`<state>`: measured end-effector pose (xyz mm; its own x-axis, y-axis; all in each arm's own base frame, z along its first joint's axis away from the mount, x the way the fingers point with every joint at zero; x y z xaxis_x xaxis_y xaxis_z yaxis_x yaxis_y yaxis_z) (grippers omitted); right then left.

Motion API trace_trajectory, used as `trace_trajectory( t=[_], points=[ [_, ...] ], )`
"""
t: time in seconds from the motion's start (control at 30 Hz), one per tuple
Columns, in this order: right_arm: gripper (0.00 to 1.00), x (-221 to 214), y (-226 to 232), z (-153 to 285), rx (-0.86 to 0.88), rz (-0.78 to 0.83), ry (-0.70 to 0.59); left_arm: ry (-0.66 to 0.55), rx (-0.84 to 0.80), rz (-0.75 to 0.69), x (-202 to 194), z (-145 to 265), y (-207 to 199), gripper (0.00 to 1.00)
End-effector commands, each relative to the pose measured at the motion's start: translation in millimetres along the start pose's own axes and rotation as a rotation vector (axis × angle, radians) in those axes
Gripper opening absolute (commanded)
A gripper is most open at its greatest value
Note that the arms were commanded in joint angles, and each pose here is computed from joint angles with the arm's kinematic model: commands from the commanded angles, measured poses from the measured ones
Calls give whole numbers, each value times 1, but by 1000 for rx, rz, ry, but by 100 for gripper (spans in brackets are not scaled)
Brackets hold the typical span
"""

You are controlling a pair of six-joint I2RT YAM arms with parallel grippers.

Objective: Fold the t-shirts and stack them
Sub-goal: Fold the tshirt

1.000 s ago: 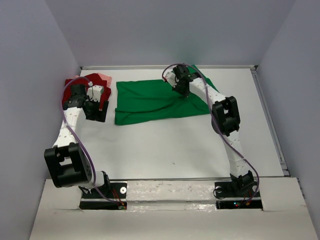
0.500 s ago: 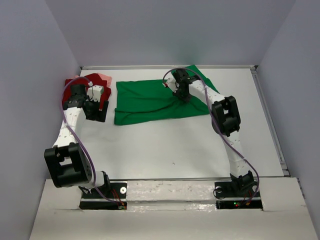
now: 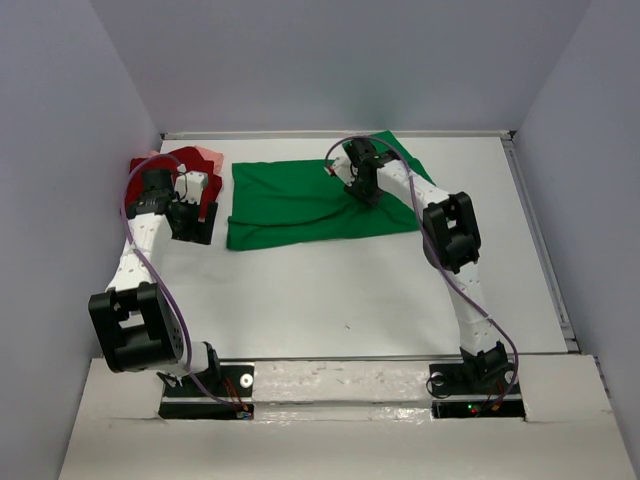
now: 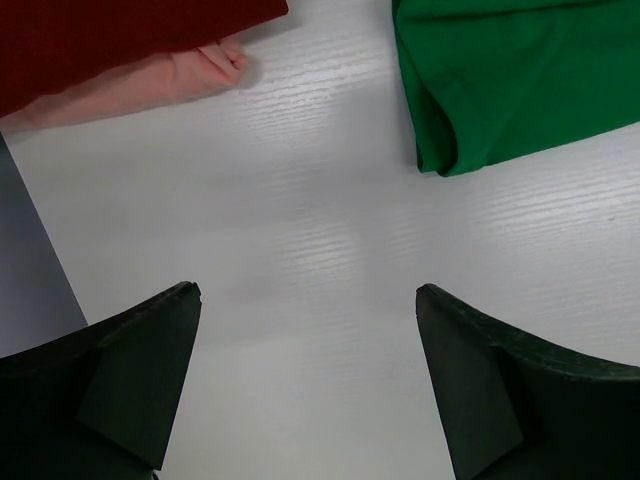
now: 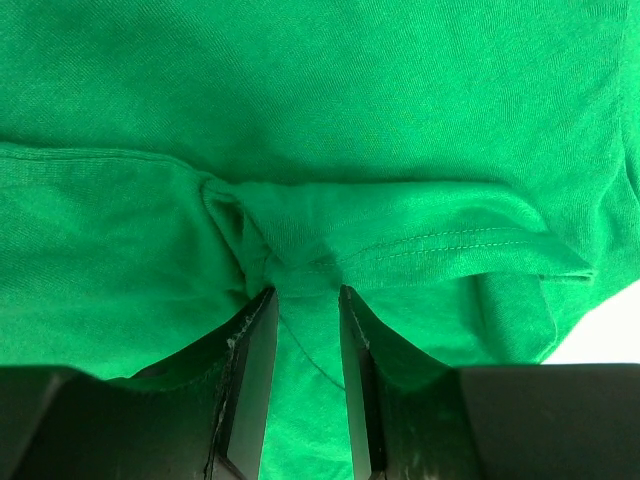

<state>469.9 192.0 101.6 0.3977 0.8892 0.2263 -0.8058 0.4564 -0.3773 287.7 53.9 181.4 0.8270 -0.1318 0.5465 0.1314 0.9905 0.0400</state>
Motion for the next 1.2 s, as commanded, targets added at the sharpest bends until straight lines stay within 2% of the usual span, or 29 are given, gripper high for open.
trace_trajectory(
  t=[0.0, 0.37, 1.17],
  points=[
    [37, 20, -10, 44, -33, -11, -86, -35, 9, 11, 9, 4, 3, 99],
    [37, 33, -6, 59, -42, 7, -108, -41, 6, 12, 9, 5, 2, 99],
    [37, 30, -3, 30, -61, 29, -66, -26, 9, 6, 5, 3, 3, 99]
  ],
)
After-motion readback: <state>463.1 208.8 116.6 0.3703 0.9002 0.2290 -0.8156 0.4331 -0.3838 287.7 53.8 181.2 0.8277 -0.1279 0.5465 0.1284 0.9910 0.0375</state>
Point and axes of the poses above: each gripper's point midway between its finger pads, its own z axis back along the fingers, its own y axis along the line the jaws close on, x = y × z, the point moved 7 cm from there along z, back along the fingers, and after that the axes turned 4 degrees about z, right-handed, at the moved point
